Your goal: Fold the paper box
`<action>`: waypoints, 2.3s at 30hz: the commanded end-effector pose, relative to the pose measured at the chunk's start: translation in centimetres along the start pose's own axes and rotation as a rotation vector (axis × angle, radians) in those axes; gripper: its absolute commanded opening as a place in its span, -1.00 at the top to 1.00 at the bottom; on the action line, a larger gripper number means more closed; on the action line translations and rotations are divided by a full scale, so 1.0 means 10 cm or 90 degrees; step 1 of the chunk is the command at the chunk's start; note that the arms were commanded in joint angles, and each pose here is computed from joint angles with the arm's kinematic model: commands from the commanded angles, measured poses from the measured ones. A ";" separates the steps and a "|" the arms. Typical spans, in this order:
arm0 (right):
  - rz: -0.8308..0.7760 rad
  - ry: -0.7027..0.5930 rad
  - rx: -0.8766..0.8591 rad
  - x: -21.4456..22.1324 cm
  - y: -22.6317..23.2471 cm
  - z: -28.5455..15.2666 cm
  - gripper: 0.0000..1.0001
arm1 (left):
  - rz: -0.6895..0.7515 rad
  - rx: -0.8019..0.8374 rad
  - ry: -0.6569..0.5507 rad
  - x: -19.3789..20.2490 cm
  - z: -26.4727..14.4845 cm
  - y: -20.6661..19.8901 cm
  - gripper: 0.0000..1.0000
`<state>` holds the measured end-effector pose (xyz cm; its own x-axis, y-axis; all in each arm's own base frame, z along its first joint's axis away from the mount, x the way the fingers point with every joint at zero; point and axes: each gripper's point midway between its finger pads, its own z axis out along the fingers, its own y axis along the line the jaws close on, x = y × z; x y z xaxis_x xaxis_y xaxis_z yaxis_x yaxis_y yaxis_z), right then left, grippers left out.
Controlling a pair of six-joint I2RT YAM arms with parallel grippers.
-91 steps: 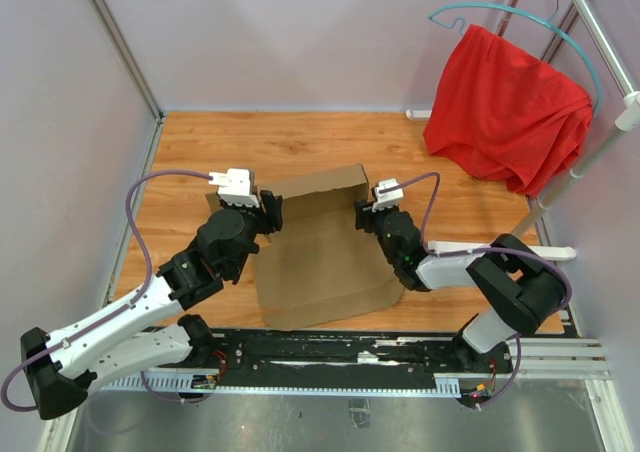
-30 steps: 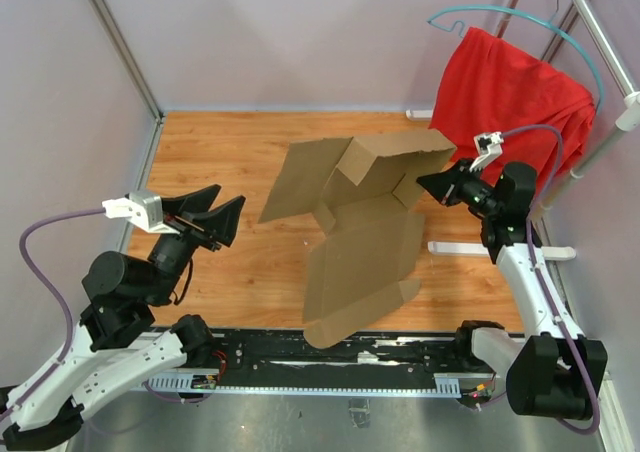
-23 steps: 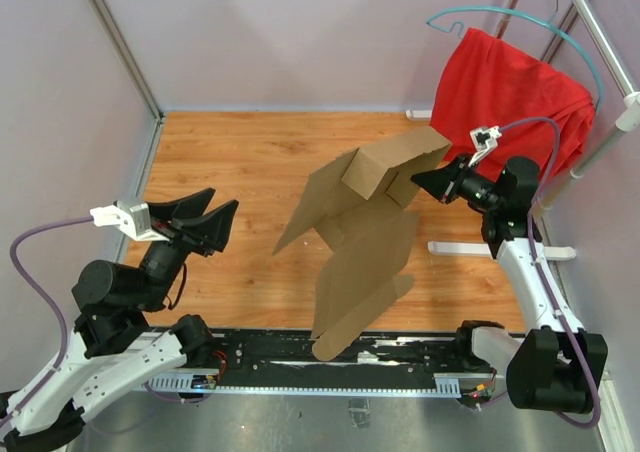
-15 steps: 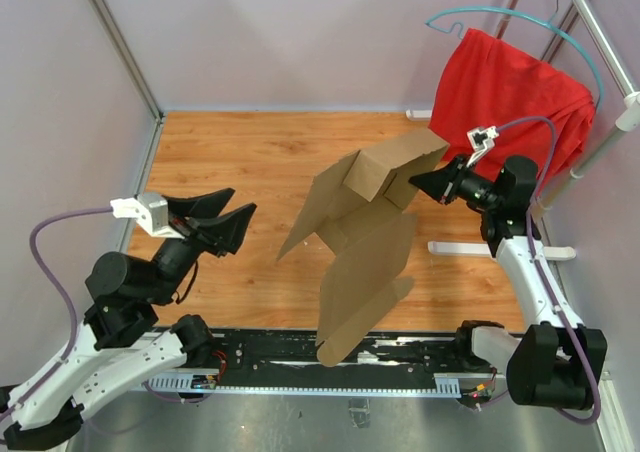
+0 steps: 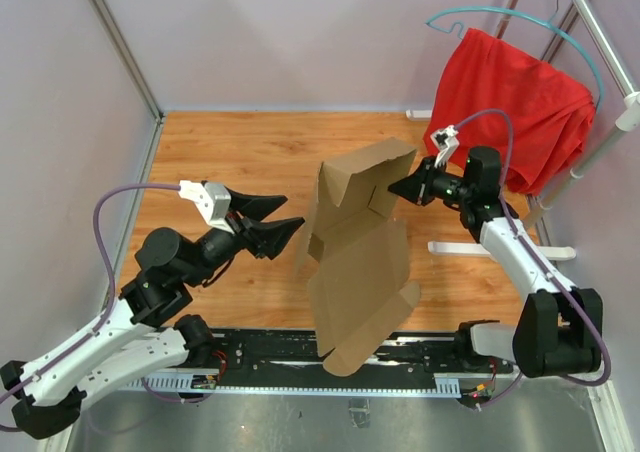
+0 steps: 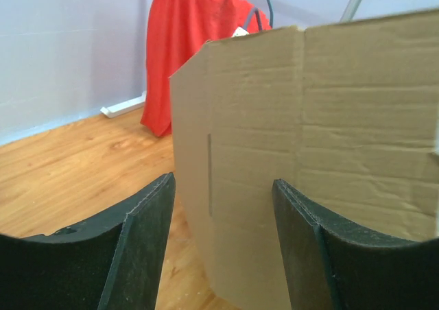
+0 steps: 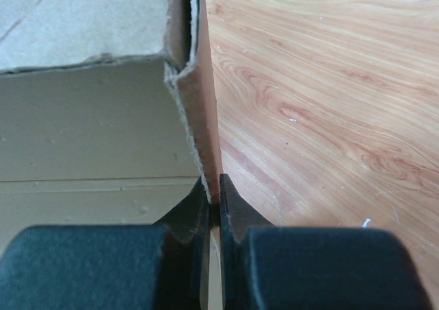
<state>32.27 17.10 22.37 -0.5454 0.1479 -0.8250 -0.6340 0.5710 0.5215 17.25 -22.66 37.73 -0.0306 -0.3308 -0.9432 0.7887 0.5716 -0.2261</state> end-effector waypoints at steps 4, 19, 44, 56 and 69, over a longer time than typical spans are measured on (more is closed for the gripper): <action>-0.006 0.023 0.076 0.10 -0.32 0.25 0.98 | 0.008 0.007 -0.010 0.06 -0.02 0.00 -0.29; -0.032 0.034 0.039 0.43 -0.20 0.45 0.98 | 0.029 -0.149 0.114 1.02 0.17 0.59 -0.25; -0.099 -0.019 0.244 0.26 -0.22 0.00 0.99 | 0.009 -0.293 0.094 0.87 -0.25 0.92 -0.20; -0.106 -0.015 0.241 0.32 -0.16 -0.06 0.98 | -0.030 -0.162 0.066 0.95 -0.15 0.59 -0.23; -0.119 -0.016 0.263 0.30 -0.11 -0.02 0.98 | -0.025 -0.150 0.087 1.02 -0.13 0.57 -0.42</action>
<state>31.16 16.21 18.01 -0.4672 0.0307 -0.8836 -0.4402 0.8586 0.2627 20.11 -21.56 26.21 -0.1539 -0.2698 -0.9505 0.6312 0.7133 -0.3047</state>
